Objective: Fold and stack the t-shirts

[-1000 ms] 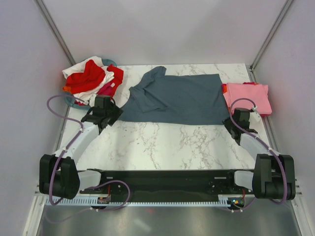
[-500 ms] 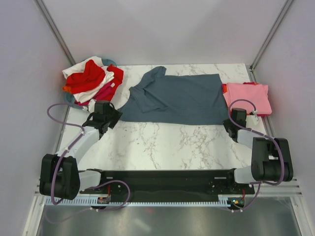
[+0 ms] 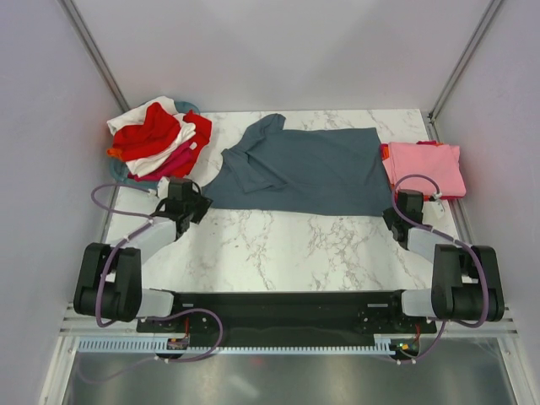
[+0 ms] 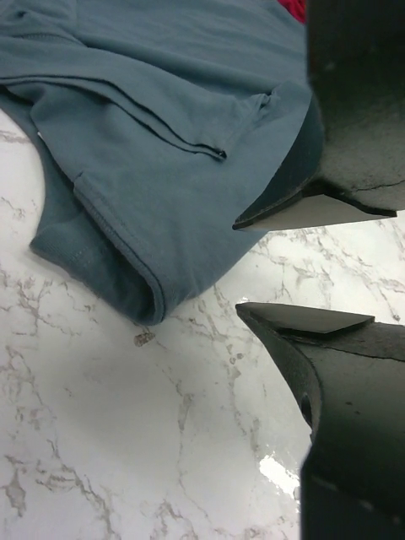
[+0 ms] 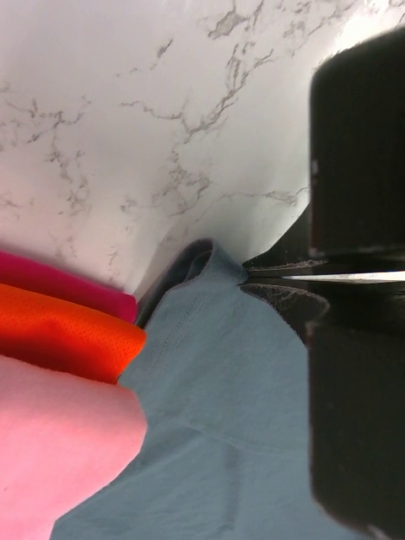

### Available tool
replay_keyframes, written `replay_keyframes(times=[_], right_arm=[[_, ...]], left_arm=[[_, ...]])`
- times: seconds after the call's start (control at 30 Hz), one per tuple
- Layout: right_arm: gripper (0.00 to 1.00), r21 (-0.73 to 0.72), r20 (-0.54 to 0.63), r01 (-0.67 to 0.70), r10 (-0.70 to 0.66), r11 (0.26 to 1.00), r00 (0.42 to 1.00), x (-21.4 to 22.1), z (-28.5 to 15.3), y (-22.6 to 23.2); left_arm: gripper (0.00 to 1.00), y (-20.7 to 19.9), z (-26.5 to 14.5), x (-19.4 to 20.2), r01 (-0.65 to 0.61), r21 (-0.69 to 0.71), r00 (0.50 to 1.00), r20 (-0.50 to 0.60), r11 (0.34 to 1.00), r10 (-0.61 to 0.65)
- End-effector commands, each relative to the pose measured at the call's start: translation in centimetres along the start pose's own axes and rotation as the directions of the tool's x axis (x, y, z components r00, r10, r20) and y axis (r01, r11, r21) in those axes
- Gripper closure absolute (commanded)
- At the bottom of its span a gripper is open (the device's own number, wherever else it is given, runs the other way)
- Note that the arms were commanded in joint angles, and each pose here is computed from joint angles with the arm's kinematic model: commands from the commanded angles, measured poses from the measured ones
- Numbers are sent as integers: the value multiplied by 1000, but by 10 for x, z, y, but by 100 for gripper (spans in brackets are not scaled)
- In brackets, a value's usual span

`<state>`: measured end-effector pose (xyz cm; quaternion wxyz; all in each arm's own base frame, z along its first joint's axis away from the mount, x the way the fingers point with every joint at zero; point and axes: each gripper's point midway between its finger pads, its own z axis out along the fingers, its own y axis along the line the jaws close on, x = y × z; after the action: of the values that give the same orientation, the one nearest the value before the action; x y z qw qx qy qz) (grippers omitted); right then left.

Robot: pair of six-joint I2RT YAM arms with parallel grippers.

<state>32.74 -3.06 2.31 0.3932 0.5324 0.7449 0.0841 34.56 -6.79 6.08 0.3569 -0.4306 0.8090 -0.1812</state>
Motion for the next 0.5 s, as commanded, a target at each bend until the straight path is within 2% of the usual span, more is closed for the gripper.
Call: replay_keyframes(times=[0.0,0.13,0.17,0.47], right_arm=[[100,-2,-2,16,-16,1000,1000,1,-5,-5],[100,-11,-15,31,-31,999,999,2,-5,-2],[100,-16,-17,33,-33,999,999,2,-6,0],[100,-42,-26,25,-26,999,999,0,-9,9]], left_arm=[[53,-7,10,-16,49,35,995,90,998,-52],[40,-3,26,-15,12,10,995,97,1000,-13],[39,-5,28,-16,11,12,995,100,1000,-12],[48,13,38,-22,57,-61,986,159,997,-47]])
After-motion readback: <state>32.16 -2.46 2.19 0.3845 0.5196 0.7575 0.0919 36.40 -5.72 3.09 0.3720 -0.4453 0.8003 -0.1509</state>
